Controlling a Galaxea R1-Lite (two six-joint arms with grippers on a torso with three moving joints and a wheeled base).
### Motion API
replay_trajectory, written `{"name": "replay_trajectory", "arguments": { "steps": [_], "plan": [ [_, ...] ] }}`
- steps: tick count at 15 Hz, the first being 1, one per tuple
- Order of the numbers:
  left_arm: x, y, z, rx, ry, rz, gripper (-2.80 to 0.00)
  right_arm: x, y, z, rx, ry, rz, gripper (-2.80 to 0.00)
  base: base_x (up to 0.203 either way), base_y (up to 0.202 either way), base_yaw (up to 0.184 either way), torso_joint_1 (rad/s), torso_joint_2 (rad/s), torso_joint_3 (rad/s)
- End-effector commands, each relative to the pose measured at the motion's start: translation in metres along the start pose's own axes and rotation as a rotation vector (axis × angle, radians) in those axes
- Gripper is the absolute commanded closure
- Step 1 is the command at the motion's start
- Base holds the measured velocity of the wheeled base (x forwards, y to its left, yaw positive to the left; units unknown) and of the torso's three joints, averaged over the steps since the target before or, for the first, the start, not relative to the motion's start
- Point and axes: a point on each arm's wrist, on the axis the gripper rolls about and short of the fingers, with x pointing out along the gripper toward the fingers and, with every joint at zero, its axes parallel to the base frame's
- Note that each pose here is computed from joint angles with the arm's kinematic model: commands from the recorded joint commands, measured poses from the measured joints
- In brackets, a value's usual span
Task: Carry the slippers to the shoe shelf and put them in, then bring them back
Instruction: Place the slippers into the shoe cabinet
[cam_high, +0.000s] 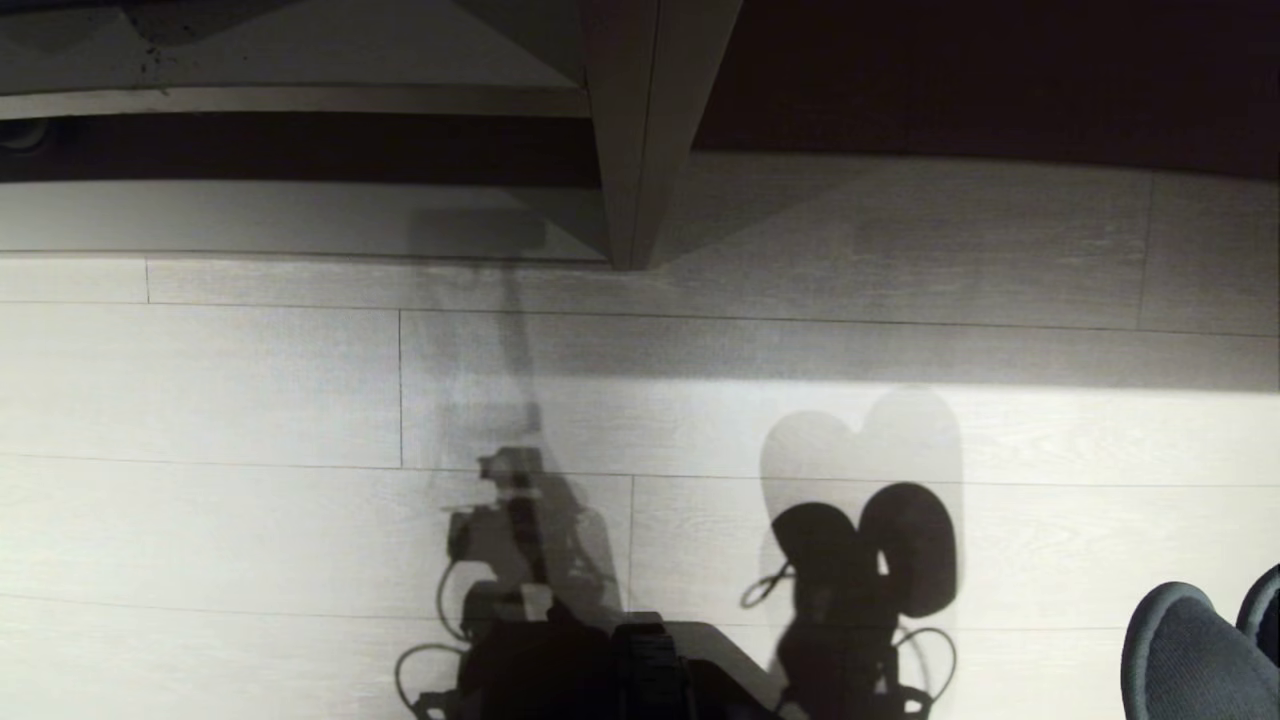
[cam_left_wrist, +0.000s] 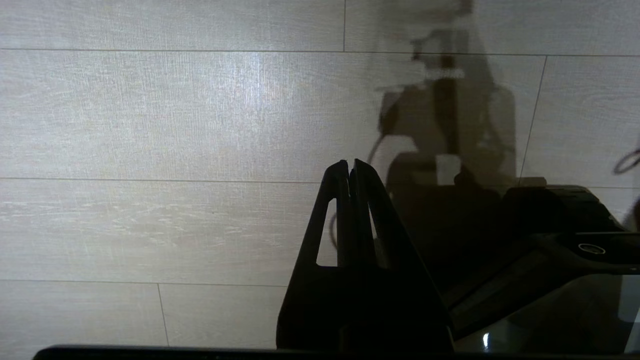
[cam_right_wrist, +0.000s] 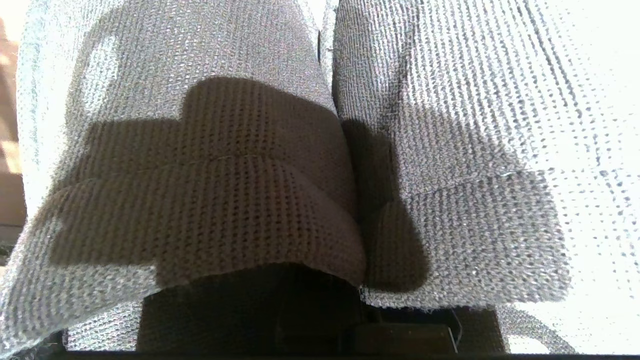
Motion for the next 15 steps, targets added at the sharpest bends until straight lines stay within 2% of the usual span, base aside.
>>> {"name": "replay_trajectory", "arguments": {
  "steps": [1, 3, 15],
  "plan": [
    [-0.0001, 0.0, 0.0003, 0.0, -0.001, 0.0, 0.0, -0.0003, 0.0, -0.0004, 0.005, -0.001, 0.001, 0.0, 0.0, 0.0, 0.0, 0.0, 0.0, 0.0],
    [0.0, 0.0, -0.0001, 0.0, 0.001, 0.0, 0.0, -0.0003, 0.0, -0.0003, 0.028, 0.0, 0.001, 0.0, 0.0, 0.0, 0.0, 0.0, 0.0, 0.0],
    [0.0, 0.0, -0.0001, 0.001, 0.001, 0.0, 0.0, -0.0003, 0.0, -0.0004, 0.03, -0.001, 0.001, 0.0, 0.0, 0.0, 0.0, 0.0, 0.0, 0.0]
  ]
}}
